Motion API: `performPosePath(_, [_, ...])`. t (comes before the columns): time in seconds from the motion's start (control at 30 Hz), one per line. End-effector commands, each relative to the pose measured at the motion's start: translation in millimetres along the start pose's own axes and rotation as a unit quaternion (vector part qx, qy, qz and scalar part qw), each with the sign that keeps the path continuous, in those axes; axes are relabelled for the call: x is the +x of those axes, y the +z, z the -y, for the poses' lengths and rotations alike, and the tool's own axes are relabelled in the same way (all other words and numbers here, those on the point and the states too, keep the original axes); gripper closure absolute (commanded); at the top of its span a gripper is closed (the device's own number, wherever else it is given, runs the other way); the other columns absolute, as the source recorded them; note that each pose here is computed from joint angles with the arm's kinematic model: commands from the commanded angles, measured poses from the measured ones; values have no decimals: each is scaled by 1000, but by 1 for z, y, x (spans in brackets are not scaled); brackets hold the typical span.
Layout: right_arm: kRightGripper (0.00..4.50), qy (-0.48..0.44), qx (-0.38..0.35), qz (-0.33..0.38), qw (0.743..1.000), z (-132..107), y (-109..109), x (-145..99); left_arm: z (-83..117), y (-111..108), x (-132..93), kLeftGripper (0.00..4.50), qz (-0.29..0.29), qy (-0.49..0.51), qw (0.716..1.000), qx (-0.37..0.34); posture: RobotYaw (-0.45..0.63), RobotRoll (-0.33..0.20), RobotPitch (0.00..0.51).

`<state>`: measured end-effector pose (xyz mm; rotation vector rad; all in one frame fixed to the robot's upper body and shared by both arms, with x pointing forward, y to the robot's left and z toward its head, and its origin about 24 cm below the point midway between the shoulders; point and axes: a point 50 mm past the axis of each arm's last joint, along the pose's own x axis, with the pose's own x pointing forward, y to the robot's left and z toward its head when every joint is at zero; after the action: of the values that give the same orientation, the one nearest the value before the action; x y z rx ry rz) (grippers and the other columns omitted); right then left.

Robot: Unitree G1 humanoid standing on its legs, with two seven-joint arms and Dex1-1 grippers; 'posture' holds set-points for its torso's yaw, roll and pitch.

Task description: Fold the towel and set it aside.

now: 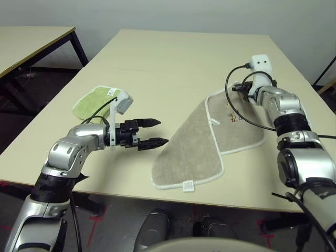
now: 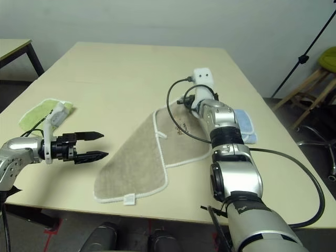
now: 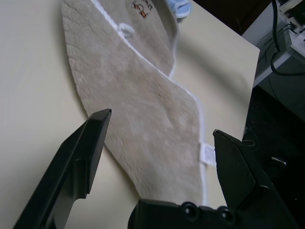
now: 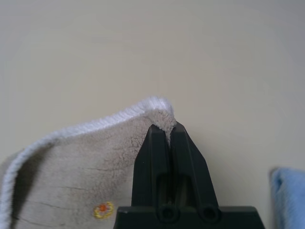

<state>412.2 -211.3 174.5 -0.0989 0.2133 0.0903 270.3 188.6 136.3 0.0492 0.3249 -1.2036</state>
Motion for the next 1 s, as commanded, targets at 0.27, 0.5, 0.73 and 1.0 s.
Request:
performPosePath(0.27, [4472,-51,-14,8,999,8,-6,4,-7,17,69,0,10,-2,1000,2,228,0,60])
performPosePath(0.5, [4472,-46,-18,-5,999,5,-12,5,9,10,139,0,-42,-62,997,-23,237,0,87])
performPosePath(0.73, [4472,-45,-16,-9,999,6,-13,4,32,0,170,0,-87,-95,991,-21,217,0,107])
performPosePath(1.0, [4472,-48,-9,-11,999,9,-15,4,37,-29,166,0,-152,-93,984,-10,220,0,101])
